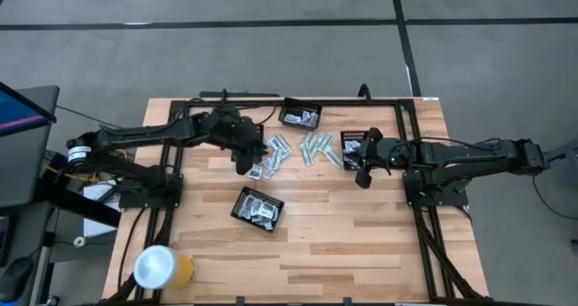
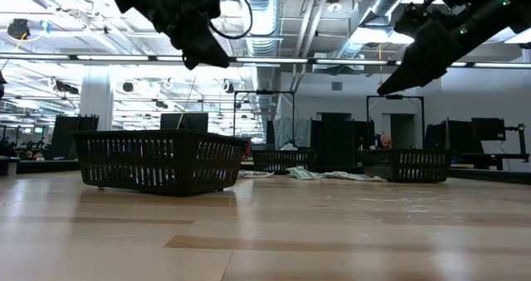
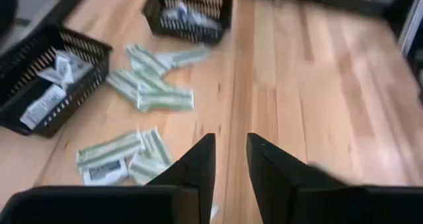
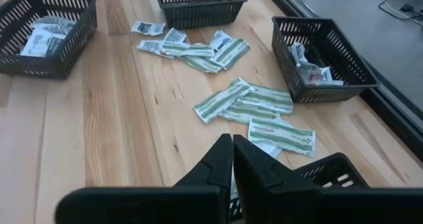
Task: Pick & Place First Aid Supplies
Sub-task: Put the white towelette pack into the bottom black bin
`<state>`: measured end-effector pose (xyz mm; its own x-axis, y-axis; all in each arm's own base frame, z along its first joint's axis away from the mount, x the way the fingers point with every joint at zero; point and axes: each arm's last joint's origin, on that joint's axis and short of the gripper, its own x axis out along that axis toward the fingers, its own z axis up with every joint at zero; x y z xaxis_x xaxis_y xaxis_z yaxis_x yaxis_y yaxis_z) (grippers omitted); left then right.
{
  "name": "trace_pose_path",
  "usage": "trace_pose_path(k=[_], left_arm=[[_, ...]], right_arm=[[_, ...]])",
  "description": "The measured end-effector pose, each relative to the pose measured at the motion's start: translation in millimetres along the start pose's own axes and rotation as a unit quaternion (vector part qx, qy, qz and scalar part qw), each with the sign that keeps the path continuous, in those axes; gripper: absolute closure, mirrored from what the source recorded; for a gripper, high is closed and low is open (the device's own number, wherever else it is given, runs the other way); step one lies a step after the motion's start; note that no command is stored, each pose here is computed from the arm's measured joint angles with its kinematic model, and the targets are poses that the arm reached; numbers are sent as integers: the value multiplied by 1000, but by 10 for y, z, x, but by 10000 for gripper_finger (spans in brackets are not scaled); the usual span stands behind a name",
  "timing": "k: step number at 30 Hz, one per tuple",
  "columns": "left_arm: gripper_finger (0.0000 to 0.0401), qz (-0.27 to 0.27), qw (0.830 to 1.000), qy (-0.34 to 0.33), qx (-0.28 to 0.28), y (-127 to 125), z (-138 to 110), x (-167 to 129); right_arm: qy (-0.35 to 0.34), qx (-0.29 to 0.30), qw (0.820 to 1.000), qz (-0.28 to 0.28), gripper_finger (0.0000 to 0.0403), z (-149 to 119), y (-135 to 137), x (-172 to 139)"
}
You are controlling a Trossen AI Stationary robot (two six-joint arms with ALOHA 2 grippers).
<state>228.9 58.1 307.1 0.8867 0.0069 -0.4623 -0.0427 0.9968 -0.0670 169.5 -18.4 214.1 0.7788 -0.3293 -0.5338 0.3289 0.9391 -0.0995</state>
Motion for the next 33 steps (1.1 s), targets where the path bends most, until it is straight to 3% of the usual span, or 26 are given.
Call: trace_pose_path(k=[10,21,33], left_arm=[[315,-1,988,108,109,55,132,179],[315,-21,949,182,257,70,86,576],[315,-14,949,190,252,62,44,723]], right_arm=[[0,-26,1000,0,395,0,0,0],[26,-34,999,-1,395,-52,-4,-1],[37,-36,999,-2,395,-74,-6,-2]])
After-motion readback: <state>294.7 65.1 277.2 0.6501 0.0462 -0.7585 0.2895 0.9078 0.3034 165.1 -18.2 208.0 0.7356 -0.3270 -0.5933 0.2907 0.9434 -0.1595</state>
